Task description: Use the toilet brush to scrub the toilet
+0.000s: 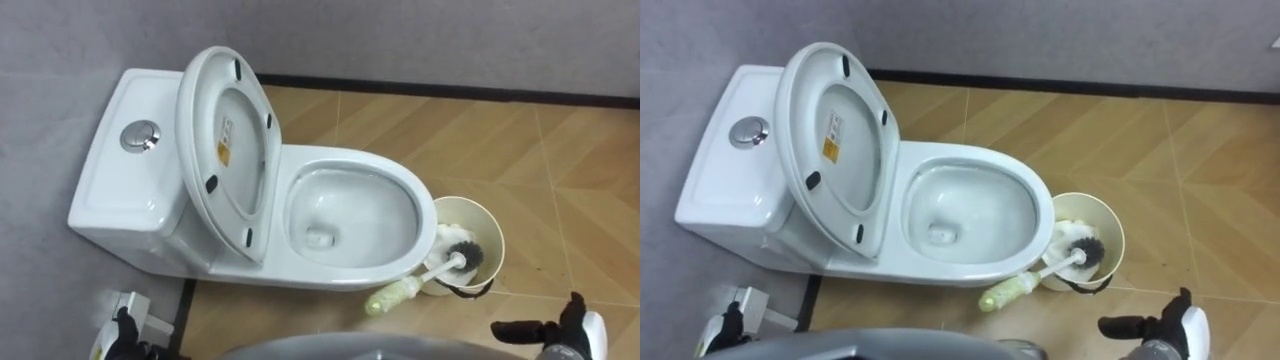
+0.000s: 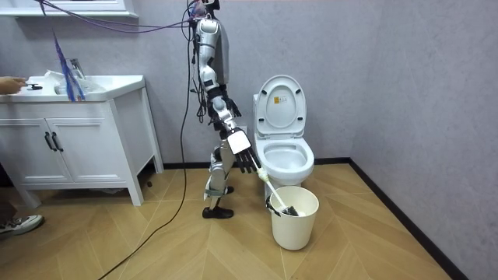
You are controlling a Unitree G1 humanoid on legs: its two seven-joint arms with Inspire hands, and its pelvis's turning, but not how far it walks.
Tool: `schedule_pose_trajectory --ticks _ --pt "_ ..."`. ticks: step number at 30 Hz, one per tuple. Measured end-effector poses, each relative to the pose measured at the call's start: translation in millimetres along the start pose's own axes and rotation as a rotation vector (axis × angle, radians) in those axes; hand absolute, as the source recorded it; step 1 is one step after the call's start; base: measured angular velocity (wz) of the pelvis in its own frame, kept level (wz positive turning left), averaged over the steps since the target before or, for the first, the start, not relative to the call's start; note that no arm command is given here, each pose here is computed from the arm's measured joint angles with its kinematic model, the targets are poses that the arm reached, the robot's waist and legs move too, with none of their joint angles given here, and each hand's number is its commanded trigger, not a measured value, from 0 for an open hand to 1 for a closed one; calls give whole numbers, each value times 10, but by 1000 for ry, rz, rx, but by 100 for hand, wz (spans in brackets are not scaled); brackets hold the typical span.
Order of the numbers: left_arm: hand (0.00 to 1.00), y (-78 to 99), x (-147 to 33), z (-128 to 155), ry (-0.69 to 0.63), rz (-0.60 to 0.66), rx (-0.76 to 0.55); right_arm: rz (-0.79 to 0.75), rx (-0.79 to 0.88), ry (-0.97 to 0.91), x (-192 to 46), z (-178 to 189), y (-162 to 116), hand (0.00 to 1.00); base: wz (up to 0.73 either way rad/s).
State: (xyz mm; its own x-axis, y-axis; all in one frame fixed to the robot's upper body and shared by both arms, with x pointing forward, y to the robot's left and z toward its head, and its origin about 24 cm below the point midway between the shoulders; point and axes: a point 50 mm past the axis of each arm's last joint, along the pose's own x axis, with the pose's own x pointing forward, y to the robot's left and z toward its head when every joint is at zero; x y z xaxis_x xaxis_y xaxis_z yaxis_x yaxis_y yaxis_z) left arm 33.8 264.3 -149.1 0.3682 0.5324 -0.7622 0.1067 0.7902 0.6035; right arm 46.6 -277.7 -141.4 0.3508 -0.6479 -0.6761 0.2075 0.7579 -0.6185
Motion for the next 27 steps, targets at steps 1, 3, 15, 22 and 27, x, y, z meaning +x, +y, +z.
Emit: schedule_pose_trajectory --ticks 1,3,15,22,27 --pt "0 0 0 -5 2 -1 7 7 -1 3 -2 -11 2 0 -4" --pt "0 -6 -7 -36 16 -7 15 36 -12 29 -7 -59 21 0 -2" --pt "0 -130 -51 -119 93 -74 59 274 -211 281 -149 -536 178 0 0" --pt "0 -251 -90 -128 125 -135 61 361 -229 341 -211 -627 235 0 1" --pt "0 -294 -96 -101 123 -164 77 380 -238 360 -220 -638 247 0 0"
